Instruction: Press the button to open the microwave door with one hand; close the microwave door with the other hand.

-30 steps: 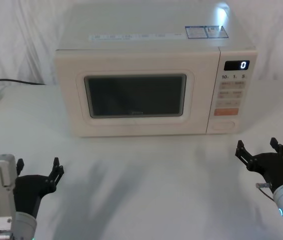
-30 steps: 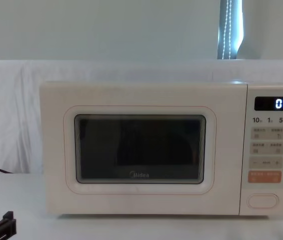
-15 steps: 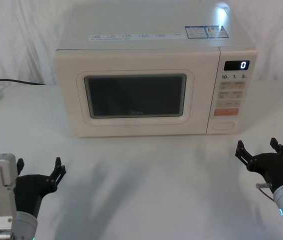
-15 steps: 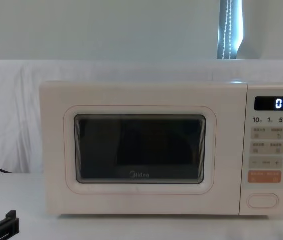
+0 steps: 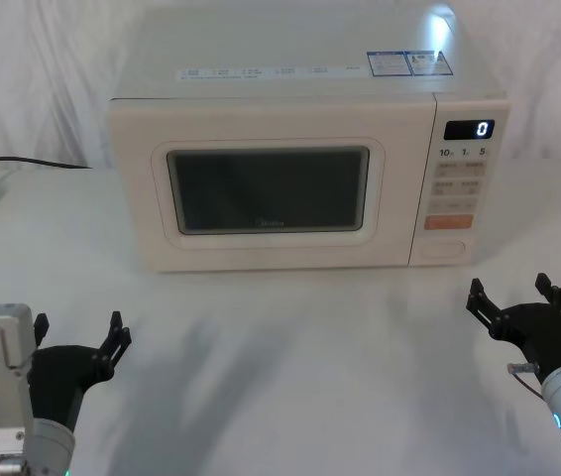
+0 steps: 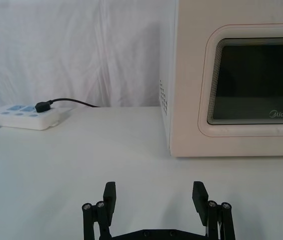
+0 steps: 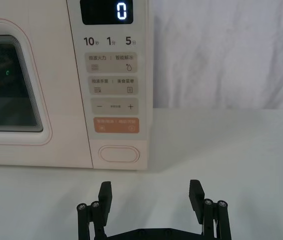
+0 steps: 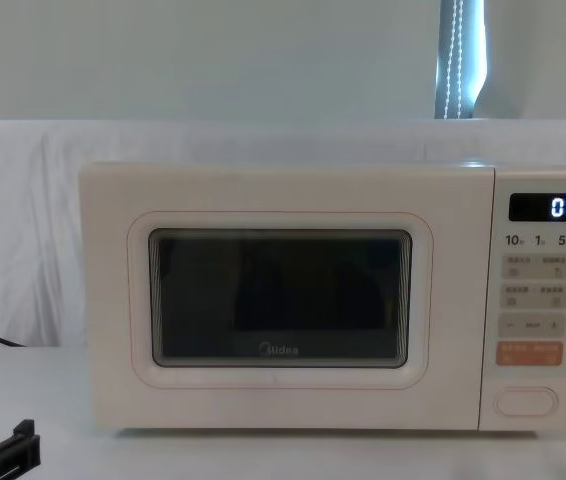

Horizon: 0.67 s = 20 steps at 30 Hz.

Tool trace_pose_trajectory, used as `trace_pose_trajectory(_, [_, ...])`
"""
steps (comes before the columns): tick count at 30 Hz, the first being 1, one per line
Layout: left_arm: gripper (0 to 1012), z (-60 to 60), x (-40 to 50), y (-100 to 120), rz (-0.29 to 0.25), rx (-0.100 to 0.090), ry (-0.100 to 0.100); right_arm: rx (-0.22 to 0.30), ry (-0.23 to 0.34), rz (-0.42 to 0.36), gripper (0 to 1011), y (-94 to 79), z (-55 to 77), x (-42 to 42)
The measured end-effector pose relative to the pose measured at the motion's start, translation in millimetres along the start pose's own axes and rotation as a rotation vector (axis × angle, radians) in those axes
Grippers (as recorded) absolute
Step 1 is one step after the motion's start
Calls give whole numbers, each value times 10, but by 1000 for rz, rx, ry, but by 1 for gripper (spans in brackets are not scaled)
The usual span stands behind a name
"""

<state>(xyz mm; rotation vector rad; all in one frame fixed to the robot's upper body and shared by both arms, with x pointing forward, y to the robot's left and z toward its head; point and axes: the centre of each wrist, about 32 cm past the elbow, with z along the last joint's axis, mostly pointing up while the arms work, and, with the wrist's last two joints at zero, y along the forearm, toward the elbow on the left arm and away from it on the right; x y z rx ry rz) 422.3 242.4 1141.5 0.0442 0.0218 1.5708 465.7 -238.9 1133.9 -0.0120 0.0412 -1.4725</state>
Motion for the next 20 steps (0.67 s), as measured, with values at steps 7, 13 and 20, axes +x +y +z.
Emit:
trace_pose_trajectory(7, [1001, 0, 0, 0, 0, 0, 1, 0, 0, 0, 1002, 0, 0, 0])
trace_pose_trajectory(13, [1001, 0, 0, 0, 0, 0, 1, 0, 0, 0, 1002, 0, 0, 0])
trace_pose_trajectory(20, [1001, -1, 0, 0, 0, 0, 1, 0, 0, 0, 1002, 0, 0, 0])
